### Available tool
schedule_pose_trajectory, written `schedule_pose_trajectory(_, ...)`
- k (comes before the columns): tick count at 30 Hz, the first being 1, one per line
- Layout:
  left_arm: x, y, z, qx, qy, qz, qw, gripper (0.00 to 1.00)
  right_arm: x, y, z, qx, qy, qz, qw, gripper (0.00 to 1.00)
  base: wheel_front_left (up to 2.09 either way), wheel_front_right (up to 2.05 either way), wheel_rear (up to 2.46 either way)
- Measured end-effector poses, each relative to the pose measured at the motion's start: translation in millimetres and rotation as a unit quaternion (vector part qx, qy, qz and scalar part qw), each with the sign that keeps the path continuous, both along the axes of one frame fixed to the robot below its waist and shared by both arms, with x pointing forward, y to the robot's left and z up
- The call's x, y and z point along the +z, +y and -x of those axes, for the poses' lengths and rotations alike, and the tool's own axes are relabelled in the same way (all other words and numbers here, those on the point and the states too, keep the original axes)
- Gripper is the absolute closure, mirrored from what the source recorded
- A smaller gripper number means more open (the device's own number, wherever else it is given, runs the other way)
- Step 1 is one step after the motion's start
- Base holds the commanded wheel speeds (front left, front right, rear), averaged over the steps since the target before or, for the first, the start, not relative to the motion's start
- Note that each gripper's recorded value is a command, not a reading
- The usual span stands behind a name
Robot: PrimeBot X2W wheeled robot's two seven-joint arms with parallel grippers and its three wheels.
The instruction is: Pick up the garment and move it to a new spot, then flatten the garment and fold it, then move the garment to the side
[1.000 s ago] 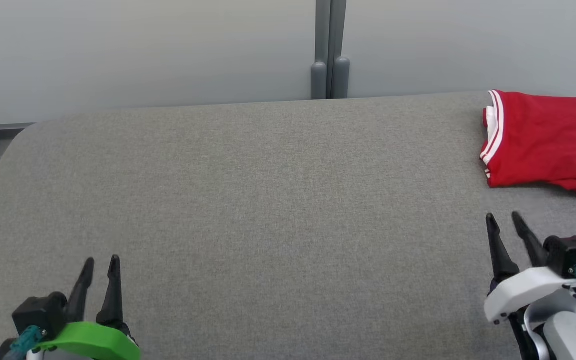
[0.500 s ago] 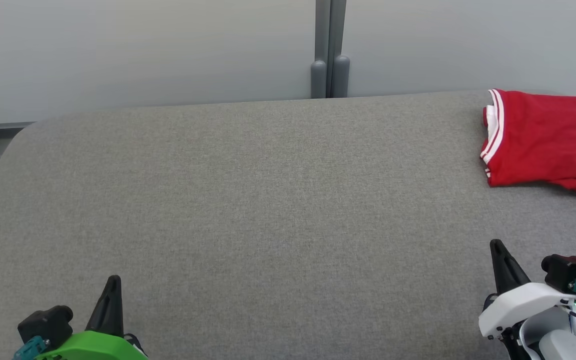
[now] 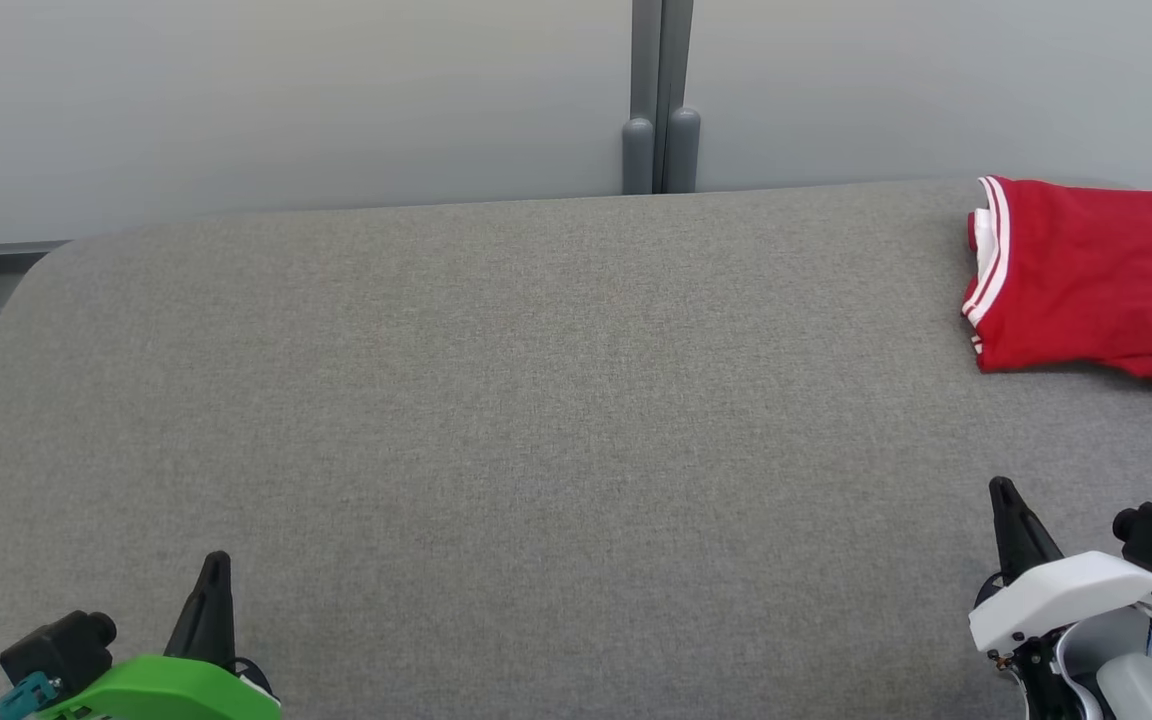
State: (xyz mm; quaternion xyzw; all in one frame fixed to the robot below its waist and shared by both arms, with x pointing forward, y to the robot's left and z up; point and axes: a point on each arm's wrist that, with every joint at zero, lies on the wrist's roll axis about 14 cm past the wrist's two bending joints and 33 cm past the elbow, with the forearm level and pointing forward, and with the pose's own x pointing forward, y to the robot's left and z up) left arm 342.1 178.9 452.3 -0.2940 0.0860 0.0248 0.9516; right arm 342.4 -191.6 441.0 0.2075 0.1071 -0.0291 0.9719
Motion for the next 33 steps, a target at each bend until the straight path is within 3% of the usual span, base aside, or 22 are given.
schedule_pose_trajectory(17, 0.7, 1.3, -6.2, 0.019, 0.011, 0.095, 0.995, 1.0, 3.1, -3.6, -7.5, -0.033, 0.007, -0.115, 0.993, 1.0, 0.0, 0.0, 0.0)
schedule_pose_trajectory(33, 2.5, 4.0, -12.1, 0.037, 0.015, 0.194, 0.98, 1.0, 9.6, -5.2, -15.4, -0.057, 0.002, -0.232, 0.971, 1.0, 0.0, 0.0, 0.0)
